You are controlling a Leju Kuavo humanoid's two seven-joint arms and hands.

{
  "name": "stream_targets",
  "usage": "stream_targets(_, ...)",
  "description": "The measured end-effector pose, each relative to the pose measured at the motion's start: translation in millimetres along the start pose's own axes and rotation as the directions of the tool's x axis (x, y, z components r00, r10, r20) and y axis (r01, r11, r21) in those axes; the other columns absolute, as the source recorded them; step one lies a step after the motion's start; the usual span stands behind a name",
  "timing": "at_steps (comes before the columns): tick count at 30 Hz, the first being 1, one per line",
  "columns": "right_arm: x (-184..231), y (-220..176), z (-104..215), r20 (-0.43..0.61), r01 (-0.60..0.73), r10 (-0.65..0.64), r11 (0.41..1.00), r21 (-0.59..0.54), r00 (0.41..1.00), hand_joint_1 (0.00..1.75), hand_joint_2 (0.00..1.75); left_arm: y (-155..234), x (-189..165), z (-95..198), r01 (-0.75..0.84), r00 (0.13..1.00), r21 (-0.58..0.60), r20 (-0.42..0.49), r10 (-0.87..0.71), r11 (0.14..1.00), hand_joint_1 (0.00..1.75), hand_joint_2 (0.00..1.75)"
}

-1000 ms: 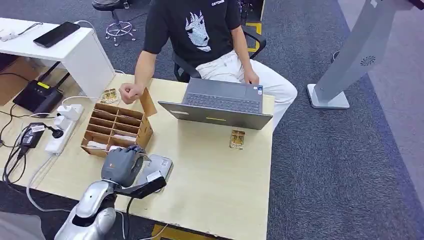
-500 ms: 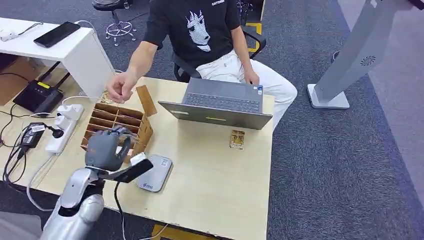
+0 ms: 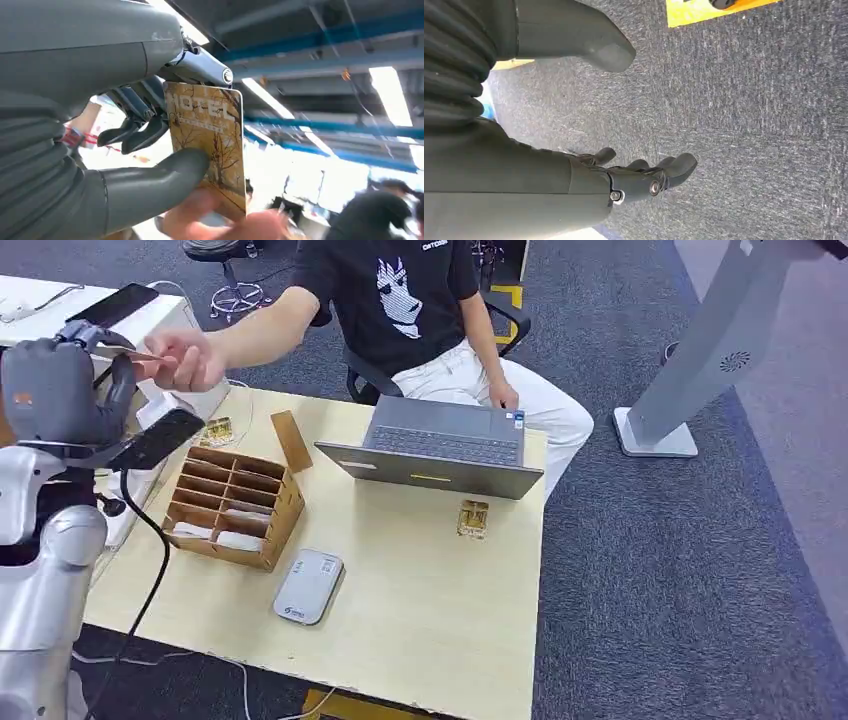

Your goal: Pass the card to the sensor for recognition and then transmit it.

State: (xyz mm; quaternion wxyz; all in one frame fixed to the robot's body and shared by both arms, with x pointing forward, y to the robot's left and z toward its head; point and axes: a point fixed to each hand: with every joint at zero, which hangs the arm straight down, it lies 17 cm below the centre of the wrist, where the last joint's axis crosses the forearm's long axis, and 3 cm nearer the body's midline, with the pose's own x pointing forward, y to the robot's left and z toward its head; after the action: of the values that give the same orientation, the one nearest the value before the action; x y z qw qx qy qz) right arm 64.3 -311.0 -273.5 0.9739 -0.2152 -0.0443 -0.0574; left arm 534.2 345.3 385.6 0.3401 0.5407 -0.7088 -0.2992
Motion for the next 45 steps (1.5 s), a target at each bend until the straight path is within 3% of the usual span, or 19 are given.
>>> stream_targets(4,-1,-1,0,-0.006,-0.002,0.002,1.0,-0.003,1.0,0.0,1.75,9,-4,-2,0.027,1.0,0.038,0.0,-0.027,0.999,1.75,1.75)
stream_targets(5,0,-1,0,-0.005,-0.002,0.002,1.0,-0.002,1.0,0.0,1.75,9,-4,-2,0.033,0.999,0.043,0.0,-0.033,0.999,0.12,1.75)
stream_targets(6,0,-1,0,-0.005,-0.002,0.002,1.0,-0.002,1.0,0.0,1.75,10,-4,-2,0.04,0.999,0.053,0.001,-0.04,0.998,0.0,1.75)
stream_targets(11,1,0,0,0.001,-0.005,0.005,1.0,0.001,1.0,0.0,1.75,16,5,3,0.055,0.998,0.127,0.002,-0.056,0.99,0.0,1.75)
stream_targets(25,2,0,0,-0.003,0.0,0.0,1.0,0.002,1.0,0.0,1.75,-7,27,37,0.083,0.995,0.132,0.037,-0.089,0.988,0.0,1.75)
stream_targets(36,-3,-2,-1,-0.028,0.044,-0.044,0.999,-0.01,0.999,0.0,1.75,-51,49,105,-0.022,0.997,-0.054,0.076,0.027,0.998,0.0,1.75)
stream_targets(45,-4,-2,-1,-0.03,0.047,-0.048,0.999,-0.01,0.998,0.0,1.75,-52,51,109,-0.03,0.996,-0.062,0.078,0.035,0.998,0.0,1.75)
